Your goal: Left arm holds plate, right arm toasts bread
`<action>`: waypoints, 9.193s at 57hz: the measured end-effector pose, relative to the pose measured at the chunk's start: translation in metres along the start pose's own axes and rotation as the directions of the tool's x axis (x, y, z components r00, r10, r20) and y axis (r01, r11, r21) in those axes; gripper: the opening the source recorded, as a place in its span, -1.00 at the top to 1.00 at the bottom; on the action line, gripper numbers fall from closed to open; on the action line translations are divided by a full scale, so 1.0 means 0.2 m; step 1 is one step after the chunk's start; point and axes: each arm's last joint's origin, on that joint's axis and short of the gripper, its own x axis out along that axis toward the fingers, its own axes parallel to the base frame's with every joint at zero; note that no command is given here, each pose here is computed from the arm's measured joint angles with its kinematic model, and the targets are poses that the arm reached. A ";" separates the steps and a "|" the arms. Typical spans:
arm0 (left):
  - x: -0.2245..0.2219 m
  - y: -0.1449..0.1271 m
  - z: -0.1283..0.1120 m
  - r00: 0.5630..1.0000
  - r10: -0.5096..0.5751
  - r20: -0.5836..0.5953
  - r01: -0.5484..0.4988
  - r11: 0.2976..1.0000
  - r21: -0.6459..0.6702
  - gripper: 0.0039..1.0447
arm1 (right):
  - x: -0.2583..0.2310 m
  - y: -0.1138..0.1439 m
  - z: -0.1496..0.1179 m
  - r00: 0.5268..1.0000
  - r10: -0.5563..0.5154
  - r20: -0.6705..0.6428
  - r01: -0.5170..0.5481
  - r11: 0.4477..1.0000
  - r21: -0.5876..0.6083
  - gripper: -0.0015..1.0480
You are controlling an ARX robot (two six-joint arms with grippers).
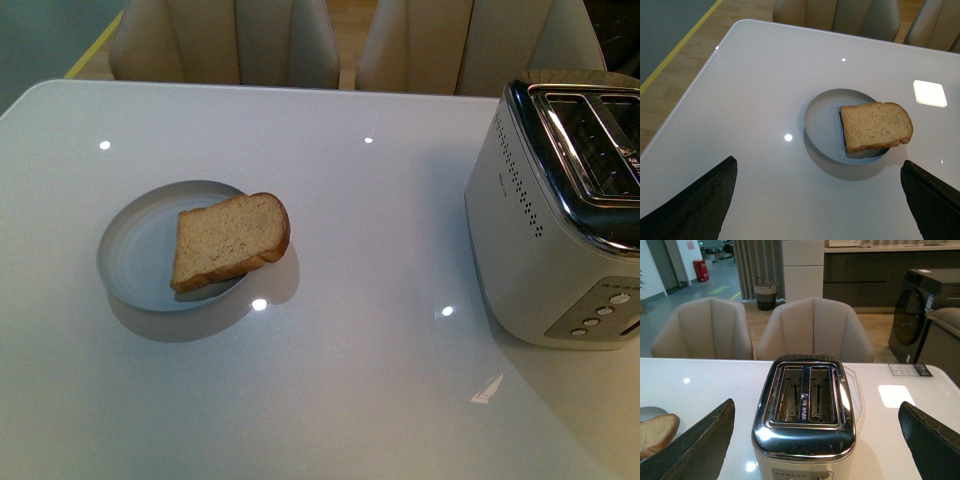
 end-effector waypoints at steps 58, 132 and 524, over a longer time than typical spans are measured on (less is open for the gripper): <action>1.37 0.02 -0.44 0.893 0.018 -0.450 -0.148 0.955 -0.256 -0.87 | 0.00 0.00 0.00 1.000 0.000 0.000 0.000 1.000 0.000 -0.83; 1.17 -0.03 -0.46 0.833 -0.189 -0.520 -0.123 0.853 -0.507 0.95 | 0.00 0.00 0.00 1.000 0.000 0.000 0.000 1.000 0.000 -0.83; 0.55 -0.78 0.48 0.850 -0.365 -0.380 0.108 0.826 -0.553 0.95 | 0.60 0.01 0.13 0.998 0.003 -0.068 -0.002 1.000 0.023 -0.29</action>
